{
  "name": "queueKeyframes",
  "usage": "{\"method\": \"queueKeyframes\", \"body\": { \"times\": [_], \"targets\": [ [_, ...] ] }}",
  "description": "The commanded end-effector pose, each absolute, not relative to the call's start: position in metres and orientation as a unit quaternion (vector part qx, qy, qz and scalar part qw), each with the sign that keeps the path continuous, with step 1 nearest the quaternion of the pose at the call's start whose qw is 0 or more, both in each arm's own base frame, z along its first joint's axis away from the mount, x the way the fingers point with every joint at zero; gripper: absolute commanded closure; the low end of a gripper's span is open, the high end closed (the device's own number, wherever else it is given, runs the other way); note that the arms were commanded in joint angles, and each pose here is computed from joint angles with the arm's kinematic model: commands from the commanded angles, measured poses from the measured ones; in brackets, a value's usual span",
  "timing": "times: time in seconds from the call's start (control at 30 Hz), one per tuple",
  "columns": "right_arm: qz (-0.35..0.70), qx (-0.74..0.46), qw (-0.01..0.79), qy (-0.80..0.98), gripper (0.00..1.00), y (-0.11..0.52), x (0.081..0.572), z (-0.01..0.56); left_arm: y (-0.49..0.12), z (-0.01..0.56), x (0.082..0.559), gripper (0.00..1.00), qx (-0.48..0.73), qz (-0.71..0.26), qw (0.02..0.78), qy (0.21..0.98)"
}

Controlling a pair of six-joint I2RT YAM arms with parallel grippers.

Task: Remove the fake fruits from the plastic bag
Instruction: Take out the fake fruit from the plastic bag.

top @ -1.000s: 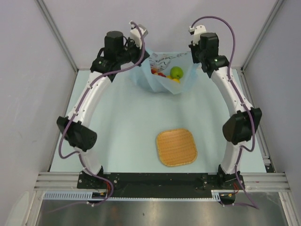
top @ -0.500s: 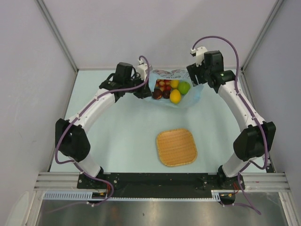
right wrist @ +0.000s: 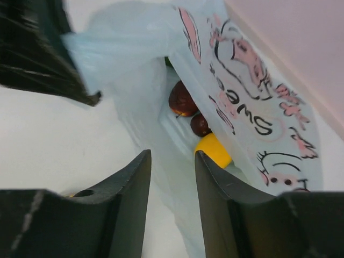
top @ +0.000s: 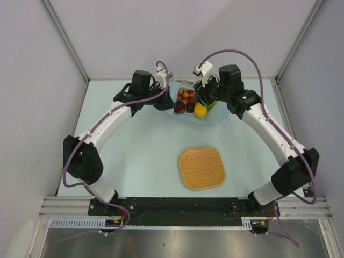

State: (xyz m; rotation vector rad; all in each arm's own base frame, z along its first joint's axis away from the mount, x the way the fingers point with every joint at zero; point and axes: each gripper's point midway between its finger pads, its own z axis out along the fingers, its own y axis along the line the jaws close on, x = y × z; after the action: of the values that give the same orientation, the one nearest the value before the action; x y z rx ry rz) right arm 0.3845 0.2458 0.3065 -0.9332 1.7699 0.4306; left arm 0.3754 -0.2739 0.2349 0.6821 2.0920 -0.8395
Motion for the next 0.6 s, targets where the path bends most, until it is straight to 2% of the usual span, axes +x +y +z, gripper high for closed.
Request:
{"method": "queueKeyframes", "body": {
  "times": [0.0, 0.1, 0.2, 0.27, 0.3, 0.4, 0.57],
  "targets": [
    [0.164, -0.380, 0.464, 0.784, 0.60, 0.253, 0.418, 0.235, -0.280, 0.255, 0.376, 1.00, 0.262, -0.346, 0.405, 0.805],
    [0.132, -0.341, 0.423, 0.829, 0.64, 0.244, 0.442, 0.191, -0.279, 0.257, 0.375, 1.00, 0.265, -0.343, 0.409, 0.803],
    [0.137, -0.289, 0.400, 0.859, 0.62, 0.239, 0.460, 0.162, -0.278, 0.257, 0.373, 1.00, 0.266, -0.344, 0.411, 0.802],
    [0.129, -0.260, 0.395, 0.872, 0.55, 0.236, 0.469, 0.152, -0.278, 0.255, 0.372, 1.00, 0.268, -0.345, 0.409, 0.801],
    [0.121, -0.250, 0.391, 0.878, 0.40, 0.236, 0.474, 0.141, -0.279, 0.255, 0.372, 1.00, 0.268, -0.346, 0.409, 0.801],
    [0.097, -0.220, 0.392, 0.888, 0.21, 0.231, 0.490, 0.130, -0.280, 0.255, 0.371, 1.00, 0.271, -0.349, 0.407, 0.800],
    [0.069, -0.205, 0.380, 0.899, 0.18, 0.224, 0.503, 0.109, -0.282, 0.254, 0.370, 1.00, 0.276, -0.348, 0.406, 0.799]
  ]
}}
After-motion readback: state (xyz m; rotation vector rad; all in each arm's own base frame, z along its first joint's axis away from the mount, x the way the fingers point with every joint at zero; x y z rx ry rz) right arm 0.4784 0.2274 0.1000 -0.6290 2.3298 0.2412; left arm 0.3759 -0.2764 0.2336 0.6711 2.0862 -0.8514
